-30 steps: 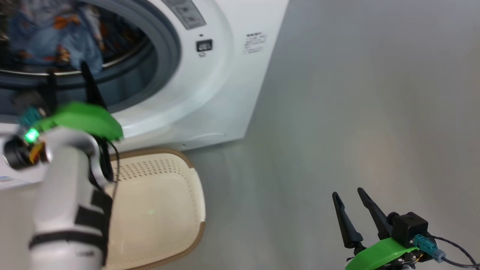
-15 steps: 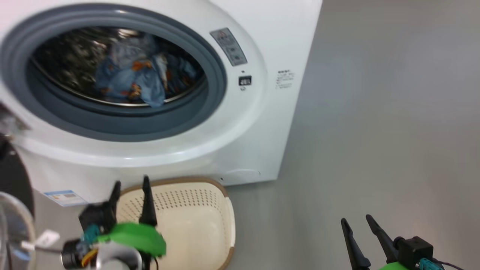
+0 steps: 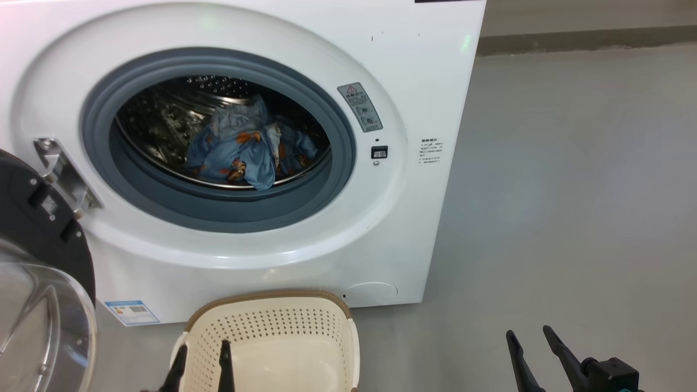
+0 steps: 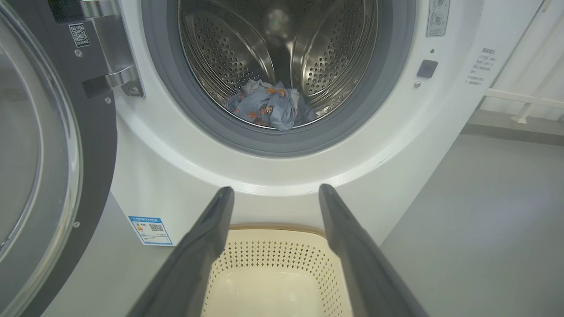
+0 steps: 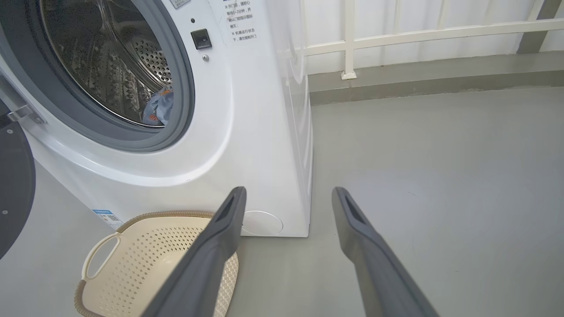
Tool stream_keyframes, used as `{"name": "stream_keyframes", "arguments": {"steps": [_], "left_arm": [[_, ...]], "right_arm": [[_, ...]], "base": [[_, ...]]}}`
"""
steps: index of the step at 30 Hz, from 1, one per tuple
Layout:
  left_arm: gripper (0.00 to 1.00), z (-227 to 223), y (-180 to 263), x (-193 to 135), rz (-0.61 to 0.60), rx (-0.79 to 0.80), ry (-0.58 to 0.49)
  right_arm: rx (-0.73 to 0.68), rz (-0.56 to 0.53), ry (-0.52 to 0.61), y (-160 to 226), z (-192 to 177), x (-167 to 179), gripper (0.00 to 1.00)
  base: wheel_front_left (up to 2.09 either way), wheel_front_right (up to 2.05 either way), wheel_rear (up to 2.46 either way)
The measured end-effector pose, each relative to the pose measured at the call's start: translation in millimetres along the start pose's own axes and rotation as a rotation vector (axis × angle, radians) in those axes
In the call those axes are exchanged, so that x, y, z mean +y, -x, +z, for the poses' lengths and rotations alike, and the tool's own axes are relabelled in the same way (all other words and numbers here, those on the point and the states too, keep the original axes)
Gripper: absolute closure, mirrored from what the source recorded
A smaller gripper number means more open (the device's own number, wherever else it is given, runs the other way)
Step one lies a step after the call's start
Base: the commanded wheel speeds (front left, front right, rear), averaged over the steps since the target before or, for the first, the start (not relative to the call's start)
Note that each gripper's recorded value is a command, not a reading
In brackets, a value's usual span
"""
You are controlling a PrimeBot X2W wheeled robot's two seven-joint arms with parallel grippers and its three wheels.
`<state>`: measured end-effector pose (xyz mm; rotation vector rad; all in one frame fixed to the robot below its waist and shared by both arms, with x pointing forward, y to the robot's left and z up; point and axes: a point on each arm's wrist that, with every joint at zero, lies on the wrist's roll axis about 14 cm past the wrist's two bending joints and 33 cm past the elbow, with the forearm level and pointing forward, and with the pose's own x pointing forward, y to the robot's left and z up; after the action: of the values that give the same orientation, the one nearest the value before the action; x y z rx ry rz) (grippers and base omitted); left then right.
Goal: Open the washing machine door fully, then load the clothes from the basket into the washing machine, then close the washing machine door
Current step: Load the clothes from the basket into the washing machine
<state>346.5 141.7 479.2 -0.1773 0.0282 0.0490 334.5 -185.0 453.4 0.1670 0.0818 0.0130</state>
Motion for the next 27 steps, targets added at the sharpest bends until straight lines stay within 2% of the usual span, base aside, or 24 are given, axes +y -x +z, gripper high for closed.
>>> {"name": "stream_keyframes", "arguments": {"steps": [13, 27], "left_arm": [[0.0, -0.4, 21.9, 18.0, 0.063, 0.0, -0.009], [0.0, -0.9, 21.9, 16.3, 0.05, -0.002, -0.037]], "right_arm": [[-0.015, 0.008, 0.009, 1.4, 4.5, 1.6, 0.0], [-0.007, 0.022, 0.008, -0.2, 2.0, 6.2, 0.0]], "base": [[0.0, 0.0, 0.0], [0.0, 0.0, 0.0]]}}
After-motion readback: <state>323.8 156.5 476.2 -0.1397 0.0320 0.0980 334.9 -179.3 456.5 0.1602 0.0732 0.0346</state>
